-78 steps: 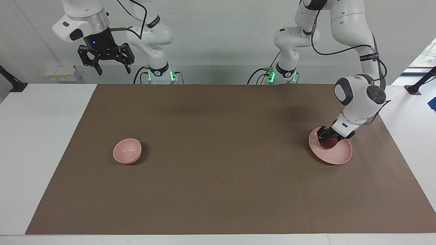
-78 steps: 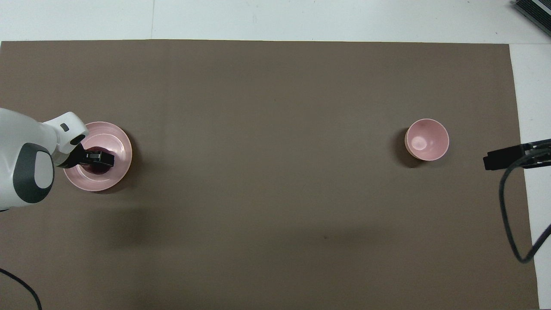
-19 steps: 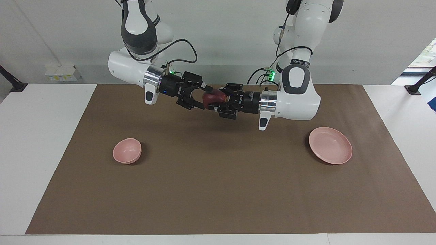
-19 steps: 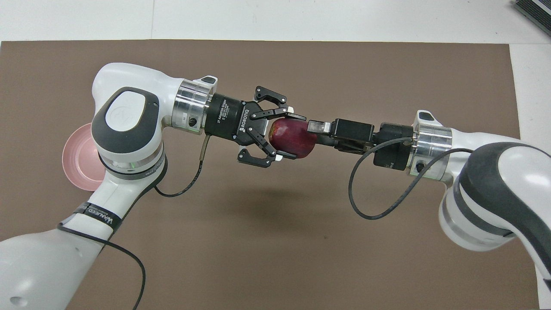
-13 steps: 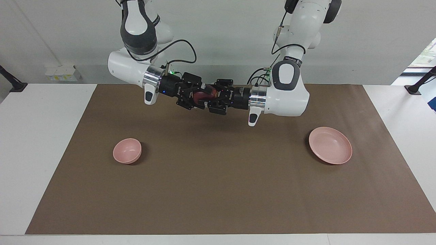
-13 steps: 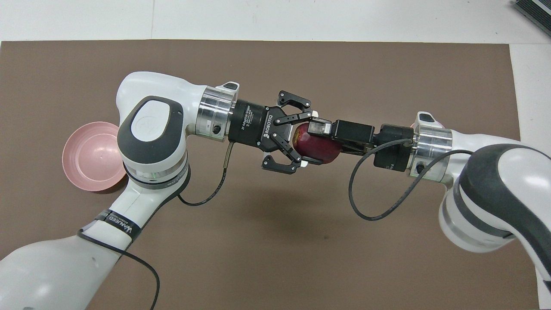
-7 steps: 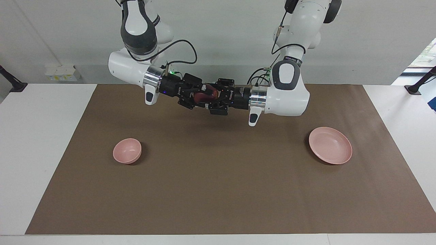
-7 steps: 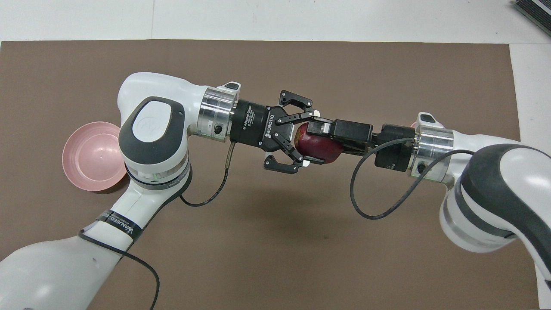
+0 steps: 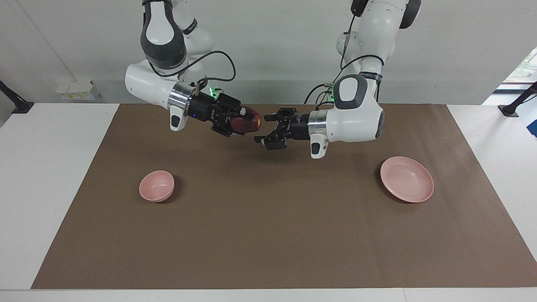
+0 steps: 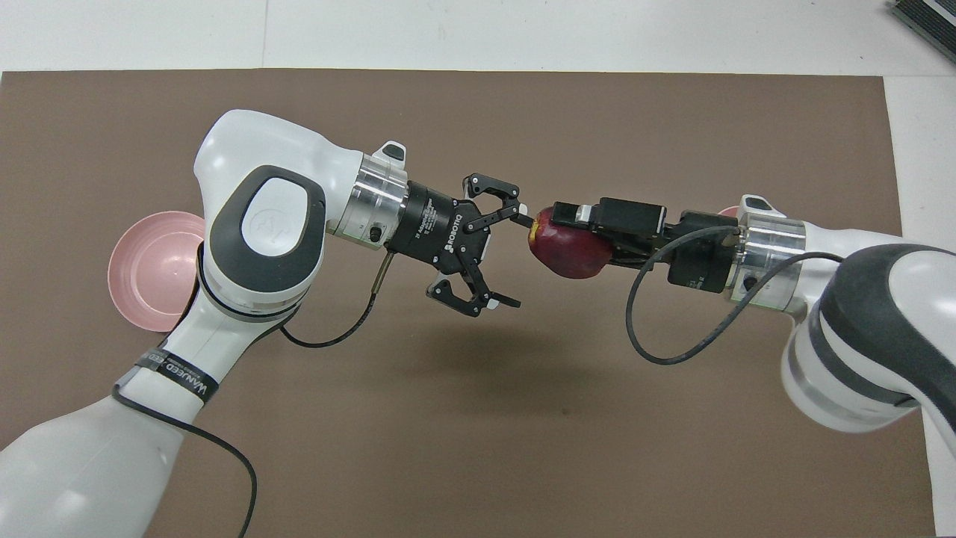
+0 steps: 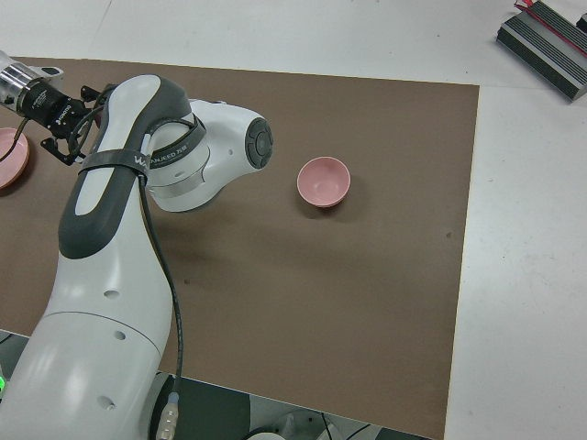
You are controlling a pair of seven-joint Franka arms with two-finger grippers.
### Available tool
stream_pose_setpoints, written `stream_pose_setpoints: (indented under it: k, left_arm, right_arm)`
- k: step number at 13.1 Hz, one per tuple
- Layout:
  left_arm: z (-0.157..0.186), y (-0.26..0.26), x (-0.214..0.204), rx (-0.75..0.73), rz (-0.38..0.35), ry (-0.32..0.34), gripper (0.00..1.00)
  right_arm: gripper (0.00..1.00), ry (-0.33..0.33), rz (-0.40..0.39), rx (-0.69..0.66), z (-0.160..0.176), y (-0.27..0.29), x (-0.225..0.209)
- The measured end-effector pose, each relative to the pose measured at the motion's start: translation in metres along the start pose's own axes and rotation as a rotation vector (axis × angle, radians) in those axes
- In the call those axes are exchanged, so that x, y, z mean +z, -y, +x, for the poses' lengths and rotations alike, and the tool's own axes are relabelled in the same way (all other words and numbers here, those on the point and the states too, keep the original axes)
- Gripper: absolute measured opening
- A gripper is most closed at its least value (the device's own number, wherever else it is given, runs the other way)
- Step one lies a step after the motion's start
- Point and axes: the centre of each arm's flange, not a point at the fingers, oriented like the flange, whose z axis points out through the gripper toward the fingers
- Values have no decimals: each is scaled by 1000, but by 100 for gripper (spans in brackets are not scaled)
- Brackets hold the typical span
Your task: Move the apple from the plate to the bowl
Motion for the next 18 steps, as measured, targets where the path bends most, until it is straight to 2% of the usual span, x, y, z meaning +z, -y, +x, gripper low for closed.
stream_pose_setpoints:
  k: [3, 4, 7, 8, 10, 12, 15, 18]
  left_arm:
    - [19, 3, -7, 53, 52, -200, 100]
    - [25, 2, -12, 70, 48, -265, 100]
    - [44, -11, -37, 128, -37, -464, 100]
    - [50, -13, -45, 157, -39, -534, 100]
    - [64, -13, -63, 276, 17, -671, 100]
    - [82, -12, -92, 406, 62, -712, 100]
    - [111, -8, -141, 573, 119, -758, 100]
    - [131, -1, -173, 740, 275, -876, 100]
  right_arm:
    - [81, 11, -138, -35, 40, -23, -59]
    - [81, 13, -209, -53, 56, -29, -77]
    - [81, 49, -482, -162, 92, -41, -103]
    - [81, 72, -570, -201, 97, -45, -102]
    - [81, 111, -796, -309, 106, -57, -101]
    - [81, 151, -989, -414, 116, -75, -94]
    - [81, 214, -1206, -591, 132, -108, -68]
    - [81, 284, -1285, -653, 136, -133, -50]
